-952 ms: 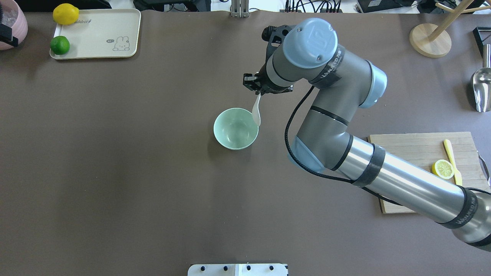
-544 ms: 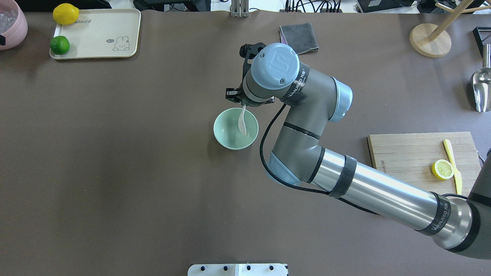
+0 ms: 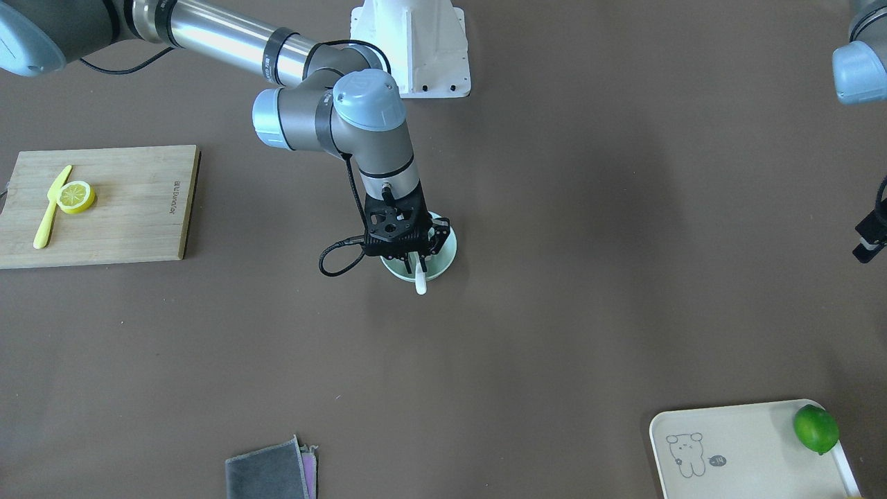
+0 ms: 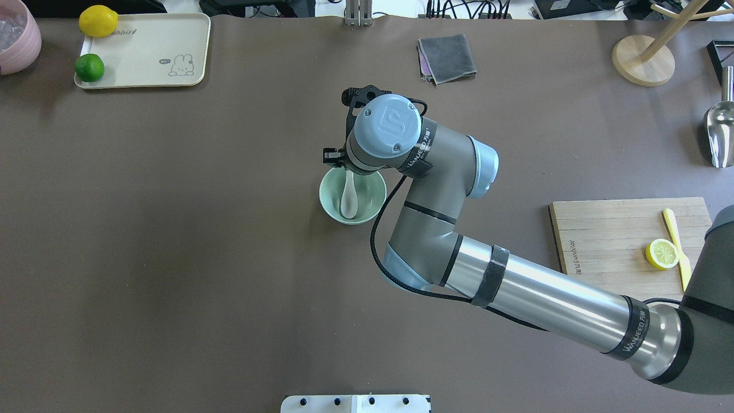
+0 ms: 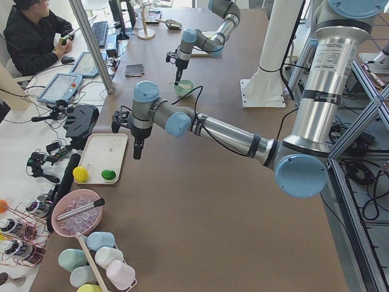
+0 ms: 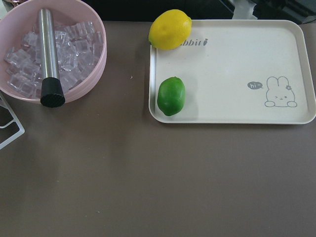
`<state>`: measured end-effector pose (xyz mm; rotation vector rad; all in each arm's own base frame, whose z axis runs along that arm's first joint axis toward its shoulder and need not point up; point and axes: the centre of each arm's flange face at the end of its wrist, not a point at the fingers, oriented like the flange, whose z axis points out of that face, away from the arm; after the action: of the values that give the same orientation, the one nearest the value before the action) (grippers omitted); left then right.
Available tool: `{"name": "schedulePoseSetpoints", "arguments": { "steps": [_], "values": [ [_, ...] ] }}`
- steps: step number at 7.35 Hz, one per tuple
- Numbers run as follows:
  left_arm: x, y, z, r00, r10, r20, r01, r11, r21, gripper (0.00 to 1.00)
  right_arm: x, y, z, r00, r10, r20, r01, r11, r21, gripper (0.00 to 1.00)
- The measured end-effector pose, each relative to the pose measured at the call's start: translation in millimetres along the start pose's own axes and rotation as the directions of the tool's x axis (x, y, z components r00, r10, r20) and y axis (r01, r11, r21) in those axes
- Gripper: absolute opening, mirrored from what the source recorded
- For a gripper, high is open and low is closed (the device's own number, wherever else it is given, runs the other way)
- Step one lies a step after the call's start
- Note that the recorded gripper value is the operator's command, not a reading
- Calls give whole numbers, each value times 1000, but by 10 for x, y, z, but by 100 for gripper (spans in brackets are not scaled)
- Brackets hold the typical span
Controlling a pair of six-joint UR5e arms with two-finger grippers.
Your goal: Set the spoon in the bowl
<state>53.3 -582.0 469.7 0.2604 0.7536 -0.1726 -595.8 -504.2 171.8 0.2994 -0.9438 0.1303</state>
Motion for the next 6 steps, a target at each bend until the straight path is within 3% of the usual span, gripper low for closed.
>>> {"name": "schedulePoseSetpoints", "arguments": {
  "steps": [3,4,6],
  "values": [
    [-123,110,51,1000,3,-2,-3,1000,3,98,-20,-382,-446,999,-18,39,19,999,-31,100],
    [-196,151,74,1000,25,4,-25,1000,-1,98,260,-604,-764,998,-53,15,54,997,-56,100],
    [-502,215,20,995,100,26,-100,995,-2,98,1413,-929,-1439,981,-190,-43,185,979,-85,100]
  ]
}}
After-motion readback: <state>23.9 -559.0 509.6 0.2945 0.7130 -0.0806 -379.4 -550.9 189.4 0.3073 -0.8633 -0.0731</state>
